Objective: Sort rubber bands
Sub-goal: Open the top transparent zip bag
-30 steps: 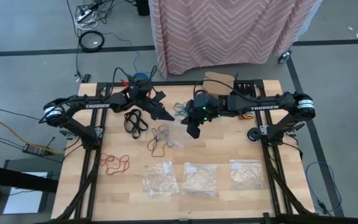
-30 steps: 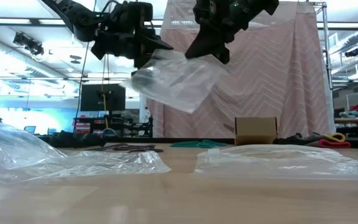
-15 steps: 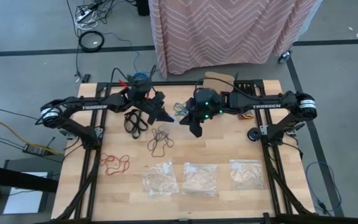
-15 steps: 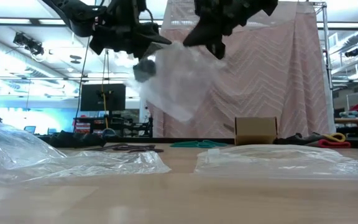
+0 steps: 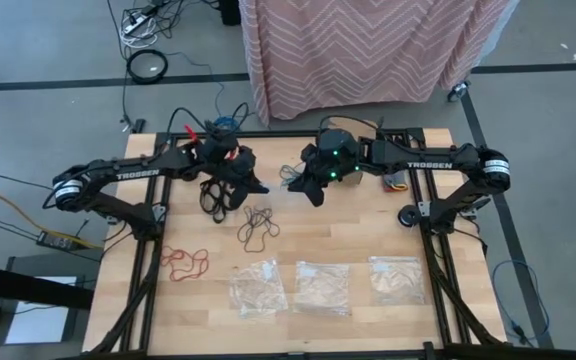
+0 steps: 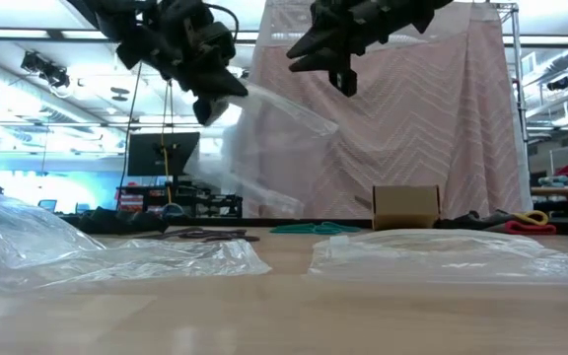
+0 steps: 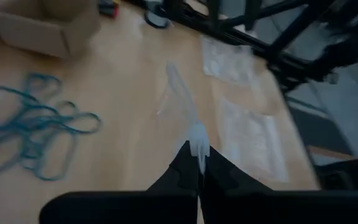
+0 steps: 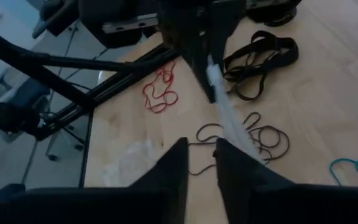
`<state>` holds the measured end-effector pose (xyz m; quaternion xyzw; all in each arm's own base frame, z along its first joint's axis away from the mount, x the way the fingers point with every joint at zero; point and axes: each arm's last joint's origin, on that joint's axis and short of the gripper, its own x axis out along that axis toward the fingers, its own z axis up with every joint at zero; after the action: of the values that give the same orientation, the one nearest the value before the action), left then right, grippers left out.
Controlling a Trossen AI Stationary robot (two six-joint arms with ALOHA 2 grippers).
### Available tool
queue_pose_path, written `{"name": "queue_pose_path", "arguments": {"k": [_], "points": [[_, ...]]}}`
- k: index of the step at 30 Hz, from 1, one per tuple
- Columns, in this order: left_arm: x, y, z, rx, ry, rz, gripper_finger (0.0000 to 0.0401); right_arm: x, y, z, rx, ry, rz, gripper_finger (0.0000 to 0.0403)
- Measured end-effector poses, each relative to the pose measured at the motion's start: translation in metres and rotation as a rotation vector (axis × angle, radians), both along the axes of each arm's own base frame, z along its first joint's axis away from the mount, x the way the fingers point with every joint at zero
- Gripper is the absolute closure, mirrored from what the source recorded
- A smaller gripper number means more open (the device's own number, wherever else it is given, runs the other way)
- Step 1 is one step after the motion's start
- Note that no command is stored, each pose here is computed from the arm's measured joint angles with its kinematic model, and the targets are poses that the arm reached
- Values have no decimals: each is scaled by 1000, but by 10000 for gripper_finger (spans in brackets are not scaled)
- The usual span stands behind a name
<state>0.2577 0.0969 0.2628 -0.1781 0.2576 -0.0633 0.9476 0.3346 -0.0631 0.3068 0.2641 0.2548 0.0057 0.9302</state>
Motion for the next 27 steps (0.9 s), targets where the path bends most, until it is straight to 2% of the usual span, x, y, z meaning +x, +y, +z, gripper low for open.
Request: {"name": "queue_pose_path", "arguments": {"k": [3,10,27], "points": [[3,-2,10,71,-6,-8,401,0,2,-2,-33,20,-11,393],[9,-11,29,194,-9,-44,401,-2,-3,-5,-59,59,-99,401],[10,-11,30,219,-7,-24,401,-2,-5,-4,-41,47,-58,403]]}}
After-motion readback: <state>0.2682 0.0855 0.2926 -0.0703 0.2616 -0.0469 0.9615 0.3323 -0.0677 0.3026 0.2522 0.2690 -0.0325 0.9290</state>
